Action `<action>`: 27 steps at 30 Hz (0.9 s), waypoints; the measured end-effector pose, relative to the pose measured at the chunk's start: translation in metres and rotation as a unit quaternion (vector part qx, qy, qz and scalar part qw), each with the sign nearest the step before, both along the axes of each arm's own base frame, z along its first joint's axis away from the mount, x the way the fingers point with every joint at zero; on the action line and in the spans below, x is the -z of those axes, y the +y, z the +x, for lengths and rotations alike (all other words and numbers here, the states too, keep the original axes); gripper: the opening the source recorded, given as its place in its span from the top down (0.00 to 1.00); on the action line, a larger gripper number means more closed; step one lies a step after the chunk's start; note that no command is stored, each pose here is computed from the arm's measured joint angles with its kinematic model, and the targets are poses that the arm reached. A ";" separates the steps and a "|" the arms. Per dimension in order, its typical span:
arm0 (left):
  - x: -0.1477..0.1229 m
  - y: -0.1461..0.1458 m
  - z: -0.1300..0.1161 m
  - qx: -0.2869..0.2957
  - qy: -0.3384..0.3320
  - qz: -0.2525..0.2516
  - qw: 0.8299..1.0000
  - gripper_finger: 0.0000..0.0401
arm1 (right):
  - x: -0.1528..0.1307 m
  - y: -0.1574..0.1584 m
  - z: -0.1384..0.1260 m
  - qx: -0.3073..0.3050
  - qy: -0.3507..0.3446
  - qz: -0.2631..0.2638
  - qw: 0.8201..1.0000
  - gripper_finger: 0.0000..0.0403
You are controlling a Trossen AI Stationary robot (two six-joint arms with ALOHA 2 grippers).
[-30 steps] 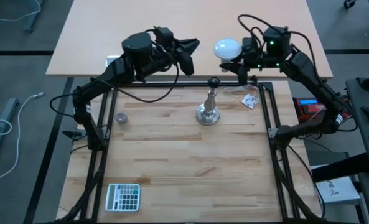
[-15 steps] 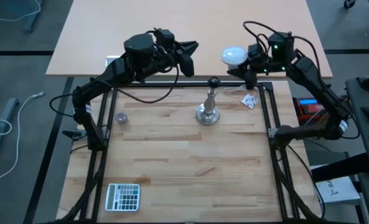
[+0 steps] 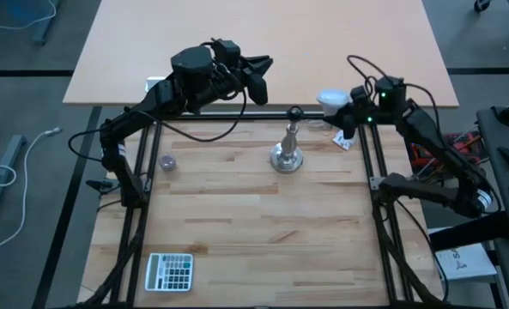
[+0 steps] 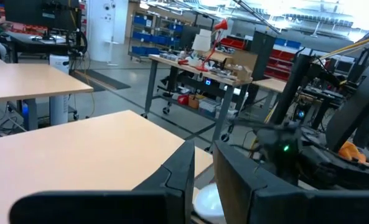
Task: Screw lightbulb
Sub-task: Remove the lightbulb from the lamp
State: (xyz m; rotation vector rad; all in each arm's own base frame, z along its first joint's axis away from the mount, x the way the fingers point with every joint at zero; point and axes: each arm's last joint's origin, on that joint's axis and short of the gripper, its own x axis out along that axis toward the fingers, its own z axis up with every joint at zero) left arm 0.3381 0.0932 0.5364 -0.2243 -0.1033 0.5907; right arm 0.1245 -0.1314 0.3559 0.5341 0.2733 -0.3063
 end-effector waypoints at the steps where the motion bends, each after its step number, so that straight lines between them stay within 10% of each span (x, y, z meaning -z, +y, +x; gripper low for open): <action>1: 0.000 0.000 0.000 0.000 0.000 0.000 1.000 0.88 | 0.006 0.000 0.000 0.005 0.003 0.020 1.000 0.64; 27: 0.006 0.003 0.000 -0.011 0.021 -0.013 1.000 0.88 | 0.165 0.001 -0.024 0.065 0.192 0.259 0.944 0.64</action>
